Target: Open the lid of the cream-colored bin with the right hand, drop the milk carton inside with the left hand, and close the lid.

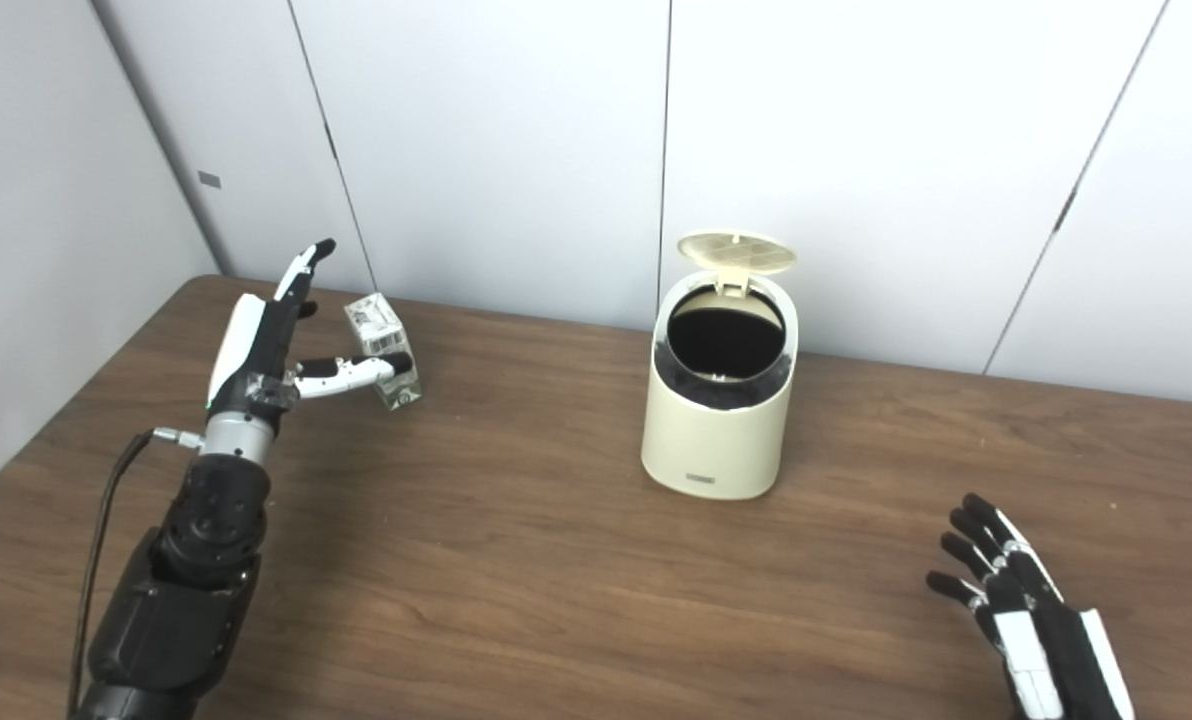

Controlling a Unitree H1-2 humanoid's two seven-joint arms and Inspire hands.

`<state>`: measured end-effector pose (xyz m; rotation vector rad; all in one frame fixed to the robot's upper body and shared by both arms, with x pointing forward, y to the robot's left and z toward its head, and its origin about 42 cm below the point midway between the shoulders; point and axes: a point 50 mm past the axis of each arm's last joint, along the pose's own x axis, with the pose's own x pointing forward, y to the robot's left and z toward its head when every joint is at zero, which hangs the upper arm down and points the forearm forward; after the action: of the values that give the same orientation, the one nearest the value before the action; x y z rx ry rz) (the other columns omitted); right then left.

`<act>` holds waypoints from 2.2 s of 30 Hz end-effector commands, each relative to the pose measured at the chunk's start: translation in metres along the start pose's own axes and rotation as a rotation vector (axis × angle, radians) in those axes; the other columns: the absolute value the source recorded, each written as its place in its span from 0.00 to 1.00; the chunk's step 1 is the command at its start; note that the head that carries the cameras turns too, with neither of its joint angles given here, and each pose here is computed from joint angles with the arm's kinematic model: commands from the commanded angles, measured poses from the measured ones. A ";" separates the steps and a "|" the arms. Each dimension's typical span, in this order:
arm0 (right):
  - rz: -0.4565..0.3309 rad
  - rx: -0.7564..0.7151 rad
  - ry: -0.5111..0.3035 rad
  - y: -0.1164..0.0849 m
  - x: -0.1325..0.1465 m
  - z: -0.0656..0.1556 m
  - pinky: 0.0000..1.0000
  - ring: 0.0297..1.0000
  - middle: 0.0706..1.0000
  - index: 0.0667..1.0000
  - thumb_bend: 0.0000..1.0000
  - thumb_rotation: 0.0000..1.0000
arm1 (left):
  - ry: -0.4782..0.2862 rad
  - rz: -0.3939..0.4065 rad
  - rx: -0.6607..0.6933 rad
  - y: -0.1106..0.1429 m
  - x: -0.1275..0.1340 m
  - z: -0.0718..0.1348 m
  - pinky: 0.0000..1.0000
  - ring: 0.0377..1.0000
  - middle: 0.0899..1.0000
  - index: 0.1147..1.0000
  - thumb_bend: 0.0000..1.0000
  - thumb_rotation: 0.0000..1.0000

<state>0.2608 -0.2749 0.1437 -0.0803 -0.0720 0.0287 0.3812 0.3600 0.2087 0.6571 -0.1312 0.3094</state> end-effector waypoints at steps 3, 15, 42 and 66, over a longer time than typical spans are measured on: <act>0.013 0.005 -0.098 -0.002 0.003 0.018 0.72 0.86 0.88 0.88 0.86 0.87 | -0.056 0.008 0.040 0.019 0.027 0.014 0.98 1.00 1.00 0.99 0.91 0.19; 0.027 0.010 -0.128 0.001 0.004 0.023 0.66 0.82 0.85 0.86 0.85 0.85 | 0.016 -0.096 0.062 0.016 0.046 0.007 0.85 0.94 0.97 0.96 0.93 0.15; 0.017 -0.017 -0.109 0.011 -0.001 0.035 0.79 0.90 0.92 0.94 0.69 0.90 | -0.020 -0.002 -0.005 -0.003 0.064 0.002 0.54 0.58 0.62 0.68 0.76 0.00; 0.013 0.017 -0.114 0.013 -0.003 0.048 0.88 0.93 0.93 0.97 0.56 0.93 | -0.175 0.170 -0.013 0.000 0.051 0.034 0.35 0.45 0.44 0.37 0.47 0.00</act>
<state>0.2529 -0.2598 0.1733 -0.0635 -0.1130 0.0453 0.4252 0.3517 0.2139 0.6805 -0.2463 0.3776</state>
